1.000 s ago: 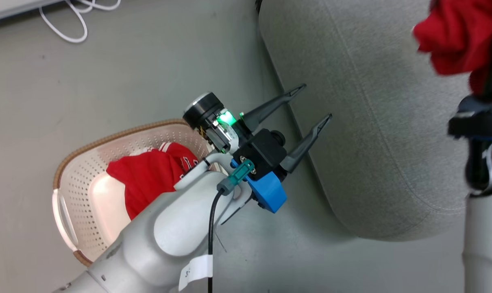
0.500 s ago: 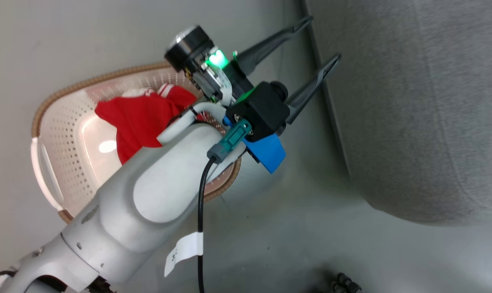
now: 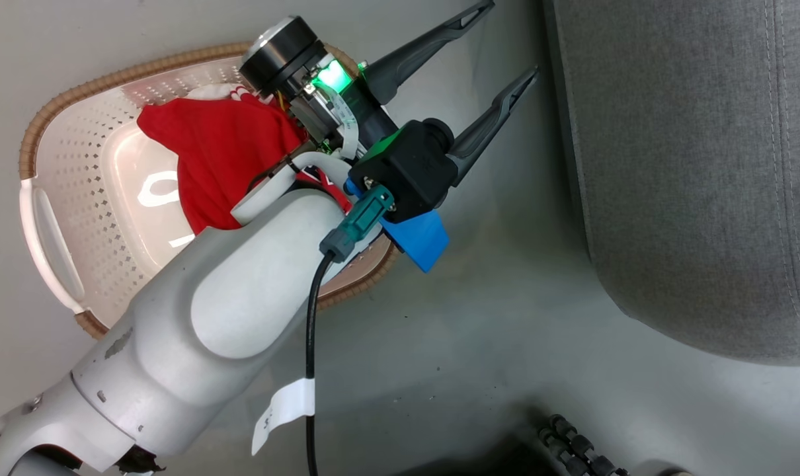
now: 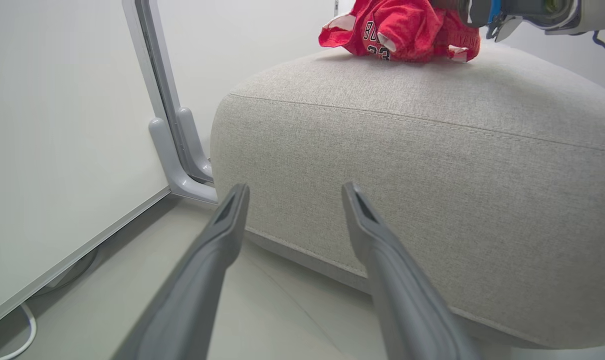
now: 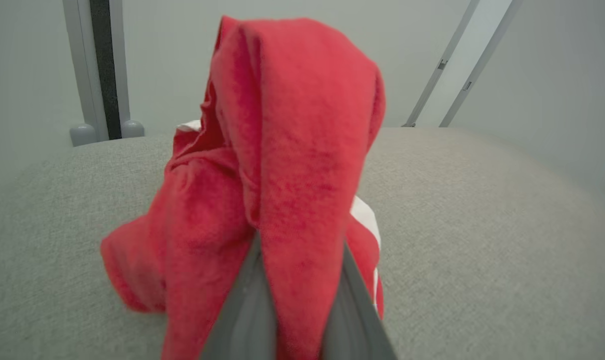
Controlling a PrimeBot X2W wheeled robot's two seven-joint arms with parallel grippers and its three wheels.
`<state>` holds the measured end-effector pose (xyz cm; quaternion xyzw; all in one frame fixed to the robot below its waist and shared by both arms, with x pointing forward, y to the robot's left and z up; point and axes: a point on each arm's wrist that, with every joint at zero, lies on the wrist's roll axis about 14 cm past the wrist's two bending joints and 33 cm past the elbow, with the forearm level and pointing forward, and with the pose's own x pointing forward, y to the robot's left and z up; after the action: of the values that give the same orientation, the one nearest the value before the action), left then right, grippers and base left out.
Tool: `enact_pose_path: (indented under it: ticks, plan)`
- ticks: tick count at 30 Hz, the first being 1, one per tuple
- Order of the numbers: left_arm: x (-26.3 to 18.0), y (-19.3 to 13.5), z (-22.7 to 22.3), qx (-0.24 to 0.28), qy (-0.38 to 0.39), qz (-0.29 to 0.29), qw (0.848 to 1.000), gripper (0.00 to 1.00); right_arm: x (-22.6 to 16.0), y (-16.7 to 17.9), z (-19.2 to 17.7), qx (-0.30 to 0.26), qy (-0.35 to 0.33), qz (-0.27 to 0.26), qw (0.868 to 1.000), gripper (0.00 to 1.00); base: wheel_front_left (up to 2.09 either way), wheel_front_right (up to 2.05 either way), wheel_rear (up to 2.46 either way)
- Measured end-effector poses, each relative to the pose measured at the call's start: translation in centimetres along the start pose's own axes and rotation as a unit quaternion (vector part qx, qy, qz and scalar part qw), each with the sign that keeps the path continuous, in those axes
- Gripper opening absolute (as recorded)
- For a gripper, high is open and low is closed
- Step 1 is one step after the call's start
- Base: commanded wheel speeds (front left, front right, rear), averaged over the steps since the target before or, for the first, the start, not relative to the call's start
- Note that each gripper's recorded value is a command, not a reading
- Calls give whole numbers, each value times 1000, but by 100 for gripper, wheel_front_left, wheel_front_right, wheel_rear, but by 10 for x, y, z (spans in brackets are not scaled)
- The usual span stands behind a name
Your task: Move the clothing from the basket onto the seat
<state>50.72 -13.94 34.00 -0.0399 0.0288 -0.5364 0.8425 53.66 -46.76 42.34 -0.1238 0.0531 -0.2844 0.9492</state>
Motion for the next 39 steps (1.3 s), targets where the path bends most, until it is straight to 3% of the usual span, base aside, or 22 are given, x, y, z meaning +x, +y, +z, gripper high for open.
enact_pose_path:
  ticks: [4, 5, 6, 7, 14, 21, 26, 39]
  plan:
    - [-1, 0, 2, 0, 0, 0, 1000, 100, -9, 3, -18, 8, 27, 0, 1000, 0, 0, 0, 0]
    - [-1, 0, 2, 0, 0, 0, 1000, 100, -9, 3, -18, 8, 27, 0, 1000, 15, 0, 0, 0]
    - [-1, 0, 3, 1, 0, 0, 1000, 100, -12, 4, -20, 18, 30, -3, 999, 67, 0, 0, 0]
    - [-1, -1, 7, 4, -1, 0, 1000, 100, -17, 4, -22, 28, 33, -4, 999, 100, 0, 0, 0]
    - [-3, -7, 23, 6, -7, 4, 1000, 100, -46, 1, -15, 22, 30, 13, 999, 100, 0, 0, 0]
    - [-9, -7, 57, 12, -24, 32, 999, 100, -74, -3, 31, 23, -28, 34, 999, 100, 0, 0, 0]
    - [-19, 2, 77, 14, -30, 68, 997, 100, -90, 12, 61, 36, -66, 63, 995, 100, 0, 0, 0]
    - [-114, 50, 160, 32, -82, 261, 961, 100, -151, 100, 150, 108, -165, 210, 958, 100, 0, 0, 0]
